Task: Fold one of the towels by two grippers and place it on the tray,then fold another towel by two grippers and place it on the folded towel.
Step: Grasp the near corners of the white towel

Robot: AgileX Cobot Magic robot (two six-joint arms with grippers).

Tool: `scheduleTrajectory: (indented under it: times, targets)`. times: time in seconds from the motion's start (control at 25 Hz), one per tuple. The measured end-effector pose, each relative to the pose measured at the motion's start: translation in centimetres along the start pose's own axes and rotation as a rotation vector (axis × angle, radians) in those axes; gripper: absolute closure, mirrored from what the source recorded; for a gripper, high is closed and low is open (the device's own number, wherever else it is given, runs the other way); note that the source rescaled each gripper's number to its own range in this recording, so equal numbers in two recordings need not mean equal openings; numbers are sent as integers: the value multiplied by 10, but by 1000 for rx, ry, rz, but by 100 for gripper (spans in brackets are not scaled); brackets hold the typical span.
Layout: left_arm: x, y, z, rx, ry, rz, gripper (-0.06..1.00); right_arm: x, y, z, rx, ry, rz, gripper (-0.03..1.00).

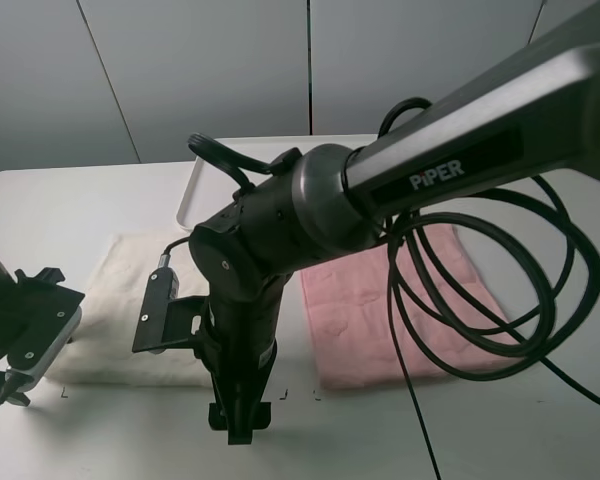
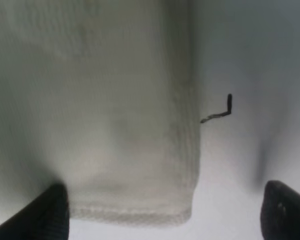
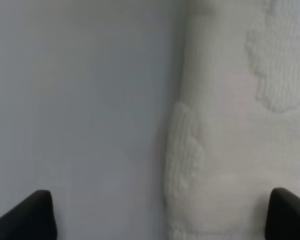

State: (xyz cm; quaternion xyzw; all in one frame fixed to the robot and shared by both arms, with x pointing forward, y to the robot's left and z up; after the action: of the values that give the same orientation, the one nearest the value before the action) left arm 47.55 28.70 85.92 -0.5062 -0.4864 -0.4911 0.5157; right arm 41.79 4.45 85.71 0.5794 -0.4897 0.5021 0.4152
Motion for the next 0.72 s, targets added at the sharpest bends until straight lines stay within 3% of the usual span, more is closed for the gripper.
scheduleTrajectory:
  times: [0.28, 0.4, 0.56, 0.64, 0.72]
  targets:
    - [0, 0, 0, 0, 0, 0, -4, -9, -1, 2, 10, 38, -9, 7]
    - [0, 0, 0, 0, 0, -2, -4, -9, -2, 3, 18, 45, -1, 12]
    - [0, 0, 0, 0, 0, -2, -4, -9, -4, 2, 21, 41, 19, 44]
    - [0, 0, 0, 0, 0, -2, -4, -9, -5, 2, 17, 37, 29, 69]
    - [0, 0, 0, 0, 0, -2, -4, -9, -5, 1, -2, 29, 36, 86]
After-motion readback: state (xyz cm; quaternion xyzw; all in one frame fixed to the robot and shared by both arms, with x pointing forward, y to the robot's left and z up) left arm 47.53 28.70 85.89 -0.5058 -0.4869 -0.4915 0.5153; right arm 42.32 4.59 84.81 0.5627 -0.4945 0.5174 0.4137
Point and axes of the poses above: a point on each arm's last joint axis where the gripper is mounted, x pointing back along that axis away from the gripper, y along the wrist's bending axis when the last joint is at zero, z = x × y, the point moved 1 cm from there along -x, pointing out along that axis toward the gripper, and after that the axes turned 8 degrees about x, right-handed, at the moved point
